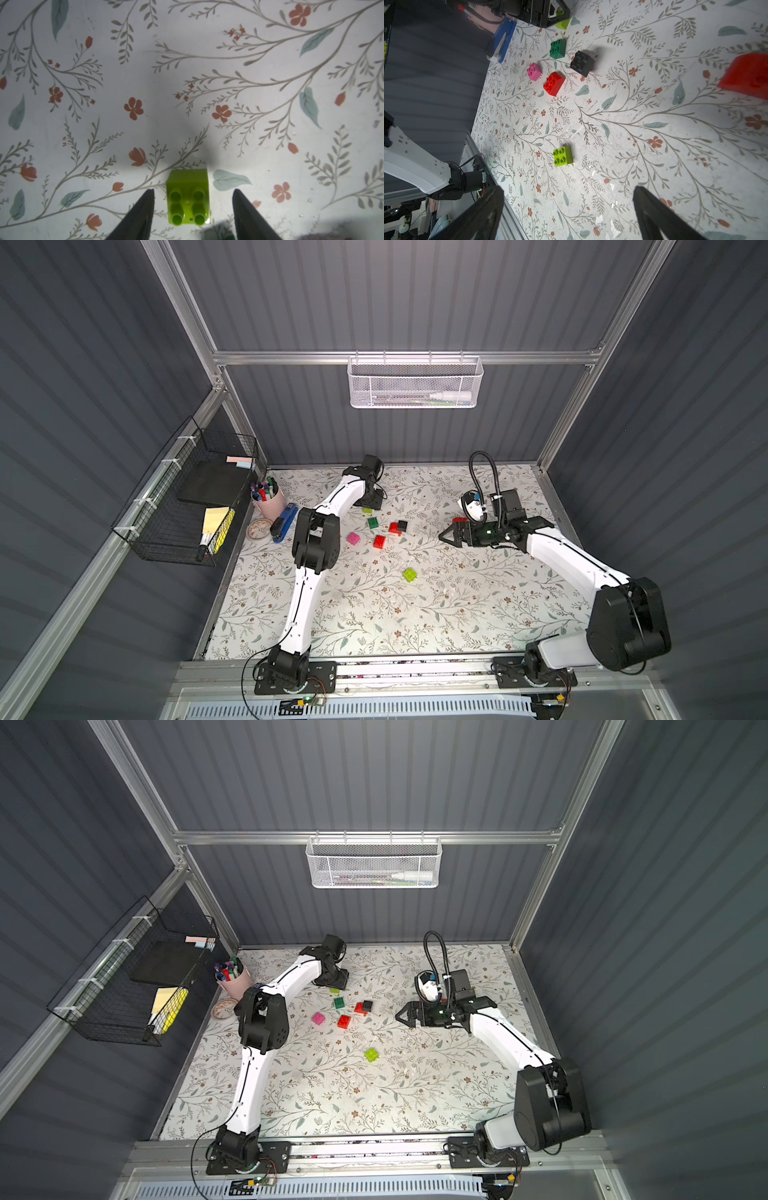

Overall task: Assemble the letter s with lego
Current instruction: Pick up the lego brick from the center of the board.

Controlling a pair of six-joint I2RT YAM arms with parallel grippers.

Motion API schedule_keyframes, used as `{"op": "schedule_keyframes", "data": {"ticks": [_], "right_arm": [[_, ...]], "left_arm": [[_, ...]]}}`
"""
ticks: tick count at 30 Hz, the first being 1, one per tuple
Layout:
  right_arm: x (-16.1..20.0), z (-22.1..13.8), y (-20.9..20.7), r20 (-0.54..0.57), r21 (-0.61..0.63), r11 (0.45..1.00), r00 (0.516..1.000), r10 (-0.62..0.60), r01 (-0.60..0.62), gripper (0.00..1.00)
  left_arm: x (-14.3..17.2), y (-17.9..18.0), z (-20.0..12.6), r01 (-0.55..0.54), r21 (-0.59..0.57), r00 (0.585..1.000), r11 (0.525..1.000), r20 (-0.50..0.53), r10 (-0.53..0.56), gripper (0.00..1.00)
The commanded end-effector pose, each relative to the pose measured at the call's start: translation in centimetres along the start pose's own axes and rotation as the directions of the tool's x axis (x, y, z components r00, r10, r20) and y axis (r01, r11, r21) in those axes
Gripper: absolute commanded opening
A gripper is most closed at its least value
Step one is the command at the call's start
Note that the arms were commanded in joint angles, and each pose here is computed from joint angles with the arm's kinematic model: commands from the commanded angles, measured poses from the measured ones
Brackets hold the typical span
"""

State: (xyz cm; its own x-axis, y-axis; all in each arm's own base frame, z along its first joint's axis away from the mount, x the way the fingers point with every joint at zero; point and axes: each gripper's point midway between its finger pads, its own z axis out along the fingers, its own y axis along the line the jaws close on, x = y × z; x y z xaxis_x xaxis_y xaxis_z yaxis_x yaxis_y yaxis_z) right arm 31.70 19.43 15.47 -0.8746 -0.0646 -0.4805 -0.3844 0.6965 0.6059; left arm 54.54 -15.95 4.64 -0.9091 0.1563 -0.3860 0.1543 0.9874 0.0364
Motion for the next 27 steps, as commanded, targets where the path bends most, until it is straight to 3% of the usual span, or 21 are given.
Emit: {"op": "schedule_keyframes", "data": {"ticks": [1,6,11,22,25,27], "right_arm": [[-0.6,0.0,0.4,0.0,-0.004,1.0,1.0,0.002,-0.002,0.99],[-0.6,0.3,0.2,-0.006,-0.004,1.0,1.0,0.009,-0.009,0.99],[-0.6,0.5,0.3,-0.01,-0.006,1.0,1.0,0.01,-0.01,0.99],[-0.6,0.5,0.2,-0.01,0.004,1.0,1.0,0.007,-0.007,0.99],[-0.8,0.4,0.3,-0.005,0.006,1.0,1.0,0.003,-0.003,0.99],[-0.9,0.3,0.2,0.0,0.014,1.0,1.0,0.0,0.0,0.99]], "left_arm": [[0.6,0.3,0.8,-0.002,0.008,0.999,1.0,-0.033,0.002,0.57],[0.6,0.3,0.9,0.002,0.019,0.999,1.0,-0.038,-0.001,0.49],[1.0,0.2,1.4,0.002,0.025,0.999,1.0,-0.053,0.0,0.48],[1.0,0.5,0.8,-0.018,0.013,0.998,1.0,-0.059,0.019,0.26],[0.1,1.2,-0.6,0.015,-0.037,1.0,0.999,-0.027,-0.016,0.28],[-0.2,0.4,-2.1,0.022,-0.01,1.0,1.0,-0.015,-0.022,0.29]]}}
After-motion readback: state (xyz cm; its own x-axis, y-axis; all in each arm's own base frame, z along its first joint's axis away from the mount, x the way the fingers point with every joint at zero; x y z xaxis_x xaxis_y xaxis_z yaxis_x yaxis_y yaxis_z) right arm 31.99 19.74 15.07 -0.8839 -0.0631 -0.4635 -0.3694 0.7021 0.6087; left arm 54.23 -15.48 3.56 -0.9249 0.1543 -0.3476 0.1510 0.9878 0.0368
